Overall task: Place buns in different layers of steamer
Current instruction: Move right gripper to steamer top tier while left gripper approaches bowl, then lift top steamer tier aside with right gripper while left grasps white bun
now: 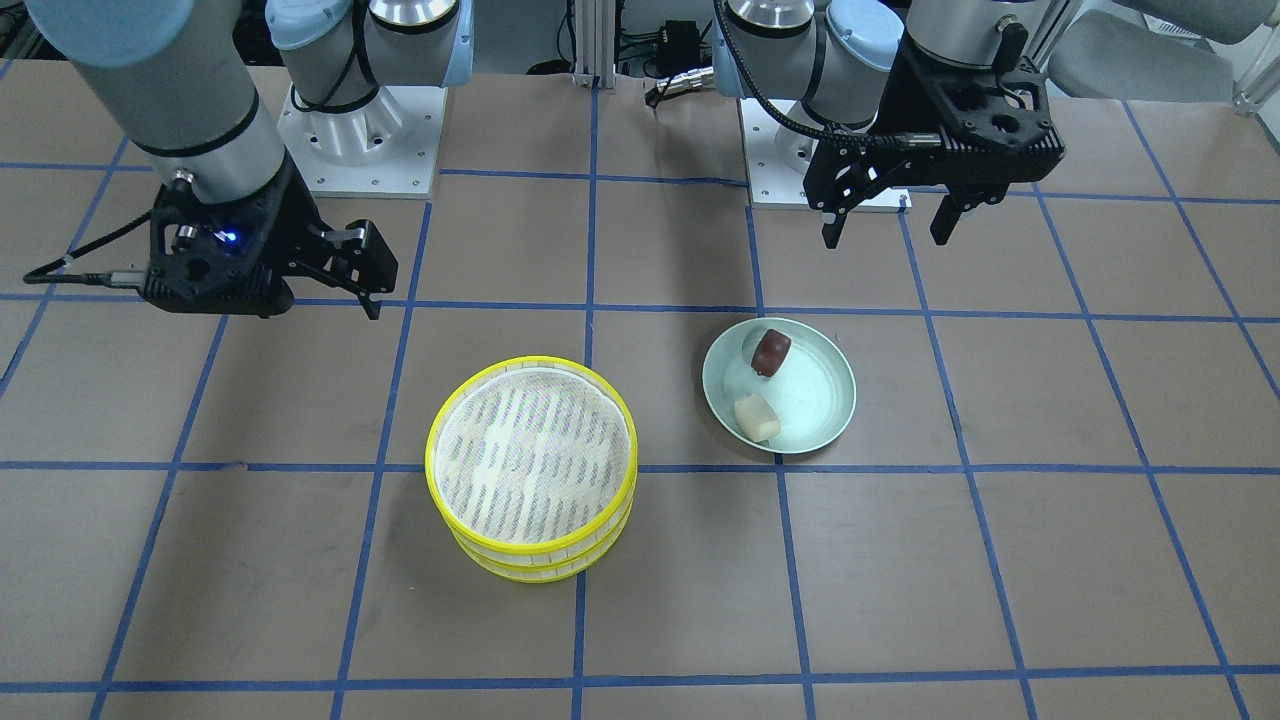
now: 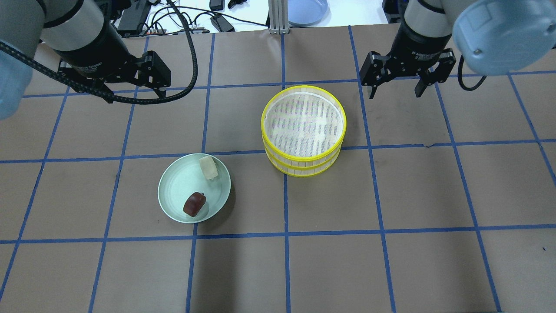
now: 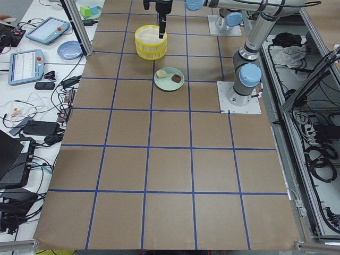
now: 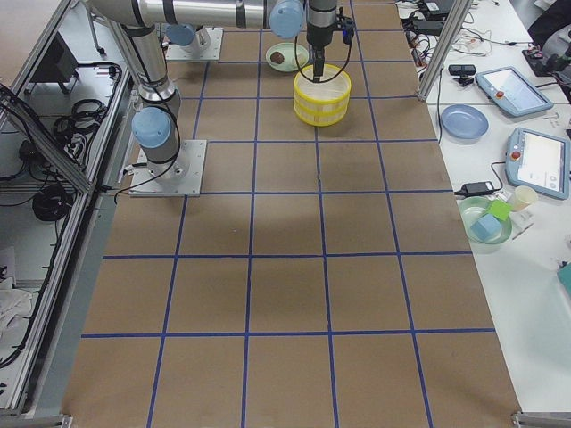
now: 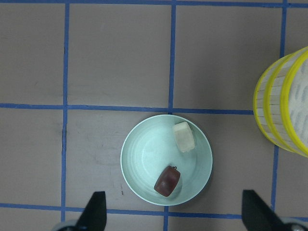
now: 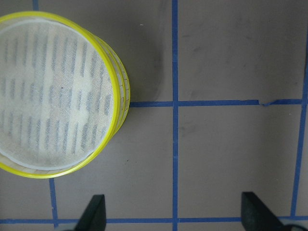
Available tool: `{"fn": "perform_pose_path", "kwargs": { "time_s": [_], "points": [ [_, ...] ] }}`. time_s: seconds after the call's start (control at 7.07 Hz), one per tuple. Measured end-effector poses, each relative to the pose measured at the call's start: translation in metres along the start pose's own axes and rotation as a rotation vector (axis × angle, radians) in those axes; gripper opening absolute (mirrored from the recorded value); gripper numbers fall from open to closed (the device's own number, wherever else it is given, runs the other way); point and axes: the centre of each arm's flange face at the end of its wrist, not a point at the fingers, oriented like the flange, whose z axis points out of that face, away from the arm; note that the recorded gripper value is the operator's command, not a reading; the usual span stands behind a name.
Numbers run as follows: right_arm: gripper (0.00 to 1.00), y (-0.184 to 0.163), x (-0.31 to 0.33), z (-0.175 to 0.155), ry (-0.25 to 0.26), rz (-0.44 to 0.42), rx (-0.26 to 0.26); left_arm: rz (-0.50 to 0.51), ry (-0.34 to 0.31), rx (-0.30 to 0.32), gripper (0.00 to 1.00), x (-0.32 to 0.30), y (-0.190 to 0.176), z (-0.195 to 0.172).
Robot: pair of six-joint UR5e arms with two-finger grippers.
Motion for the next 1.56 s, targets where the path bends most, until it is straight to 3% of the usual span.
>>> {"fn": "perform_pose_path", "kwargs": {
  "time_s": [0.28, 0.71, 0.85, 1.27, 1.56],
  "points": [
    [1.0, -0.012, -0.005, 0.052, 0.001, 0.019, -0.059, -0.005, -0.002, -0.004, 1.0, -0.003, -0.002, 0.003],
    [0.78, -0.029, -0.043, 0.113, 0.012, 0.014, -0.095, -0.007, 0.002, -0.072, 1.0, -0.004, -0.005, 0.045],
    [0.68, -0.032, -0.053, 0.126, 0.015, 0.007, -0.106, -0.008, 0.003, -0.097, 1.0, -0.003, -0.007, 0.068],
    [0.03, -0.038, -0.059, 0.153, 0.024, 0.038, -0.143, -0.015, 0.026, -0.147, 1.0, 0.003, -0.027, 0.138],
    [0.0, -0.04, -0.06, 0.154, 0.026, 0.045, -0.145, -0.017, 0.061, -0.175, 1.0, 0.009, -0.04, 0.184]
  ]
}}
